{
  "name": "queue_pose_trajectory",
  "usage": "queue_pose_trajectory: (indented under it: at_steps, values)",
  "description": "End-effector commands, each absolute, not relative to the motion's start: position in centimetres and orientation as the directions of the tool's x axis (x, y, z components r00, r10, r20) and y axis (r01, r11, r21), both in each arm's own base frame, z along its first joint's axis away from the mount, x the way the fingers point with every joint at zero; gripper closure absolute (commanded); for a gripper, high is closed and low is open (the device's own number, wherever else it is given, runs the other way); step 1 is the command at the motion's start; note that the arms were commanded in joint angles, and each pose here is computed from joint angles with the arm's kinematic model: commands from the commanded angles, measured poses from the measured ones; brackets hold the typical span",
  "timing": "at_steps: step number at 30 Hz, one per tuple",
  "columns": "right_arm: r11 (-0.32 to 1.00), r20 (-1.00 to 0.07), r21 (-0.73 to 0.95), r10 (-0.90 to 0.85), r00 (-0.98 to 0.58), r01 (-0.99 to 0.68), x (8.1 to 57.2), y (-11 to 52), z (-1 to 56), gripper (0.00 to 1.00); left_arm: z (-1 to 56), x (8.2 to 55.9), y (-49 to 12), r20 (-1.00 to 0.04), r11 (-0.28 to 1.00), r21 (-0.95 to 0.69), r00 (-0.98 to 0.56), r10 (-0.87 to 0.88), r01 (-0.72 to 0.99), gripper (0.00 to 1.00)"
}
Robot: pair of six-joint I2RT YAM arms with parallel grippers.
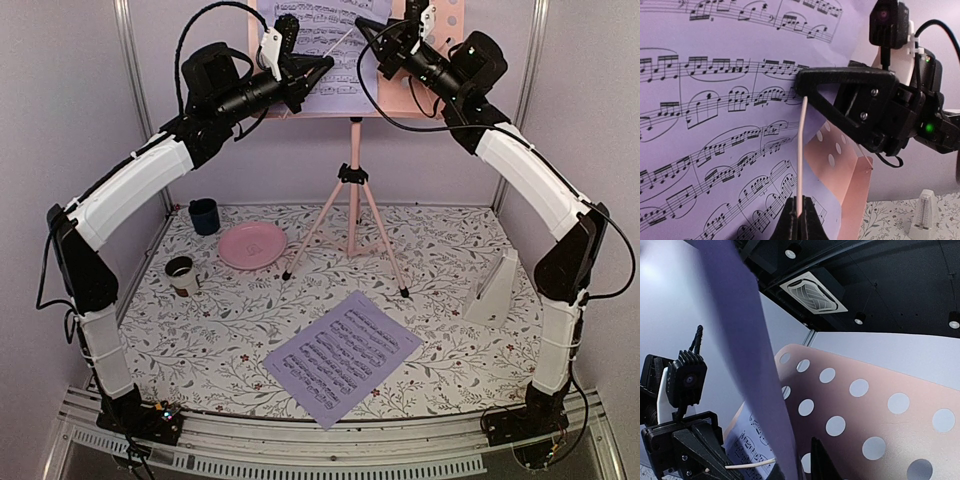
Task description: Set up the instrument practice props
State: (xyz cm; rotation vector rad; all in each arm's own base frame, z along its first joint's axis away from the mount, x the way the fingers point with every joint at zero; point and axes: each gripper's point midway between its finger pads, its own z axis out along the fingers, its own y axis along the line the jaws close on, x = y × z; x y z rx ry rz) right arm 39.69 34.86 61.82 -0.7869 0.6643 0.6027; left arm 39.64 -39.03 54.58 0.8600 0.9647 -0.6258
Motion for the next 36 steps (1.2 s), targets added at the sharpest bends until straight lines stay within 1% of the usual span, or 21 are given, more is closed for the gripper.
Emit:
queue_pose_trajectory:
  at_steps: [1,3,6,7,11,18,20,23,26,29,36]
  values:
    - [0.544,-0.703,-0.448,0.276,0.656,-0.71,38.8,35.8,62.2,0.83,57.8,36.8,-39.2,-0.831,0.501,0.405,0.536,-0.148,0.765,1.0]
    - [0.54,-0.702,-0.45,0.279,0.656,-0.711,38.7,35.9,62.2,0.72,57.9,36.9,-39.2,-0.83,0.504,0.405,0.538,-0.147,0.763,1.0]
    - [0.544,-0.707,-0.444,0.276,0.651,-0.712,38.8,35.8,62.1,0.68,57.9,36.9,-39.1,-0.829,0.509,0.404,0.539,-0.148,0.76,1.0]
    - [0.544,-0.708,-0.443,0.275,0.65,-0.712,38.8,35.8,62.1,0.66,57.9,36.8,-39.1,-0.829,0.509,0.403,0.539,-0.15,0.76,1.0]
    - [0.561,-0.708,-0.43,0.276,0.65,-0.707,38.7,35.3,62.6,0.45,57.9,37.1,-38.8,-0.832,0.529,0.39,0.535,-0.149,0.754,1.0]
    - [0.634,-0.699,-0.398,0.258,0.667,-0.662,39.0,33.9,63.7,0.28,57.9,36.8,-38.1,-0.832,0.553,0.38,0.535,-0.146,0.742,0.85]
    - [0.665,-0.701,-0.379,0.247,0.669,-0.643,39.5,33.4,63.9,0.25,58.0,36.8,-37.9,-0.833,0.561,0.377,0.535,-0.144,0.737,0.8]
    - [0.69,-0.705,-0.355,0.245,0.665,-0.631,40.1,32.4,64.1,0.24,57.9,36.8,-37.8,-0.834,0.565,0.375,0.533,-0.14,0.735,0.77]
    - [0.689,-0.708,-0.344,0.256,0.658,-0.638,40.1,32.1,64.3,0.22,58.0,36.8,-37.5,-0.835,0.576,0.37,0.533,-0.139,0.729,0.66]
    - [0.681,-0.709,-0.347,0.26,0.656,-0.645,39.9,32.2,64.3,0.19,58.2,36.7,-37.4,-0.835,0.58,0.368,0.533,-0.139,0.727,0.58]
    - [0.684,-0.725,-0.335,0.252,0.641,-0.648,39.5,31.8,63.9,0.15,58.9,35.5,-36.9,-0.831,0.589,0.368,0.539,-0.138,0.719,0.47]
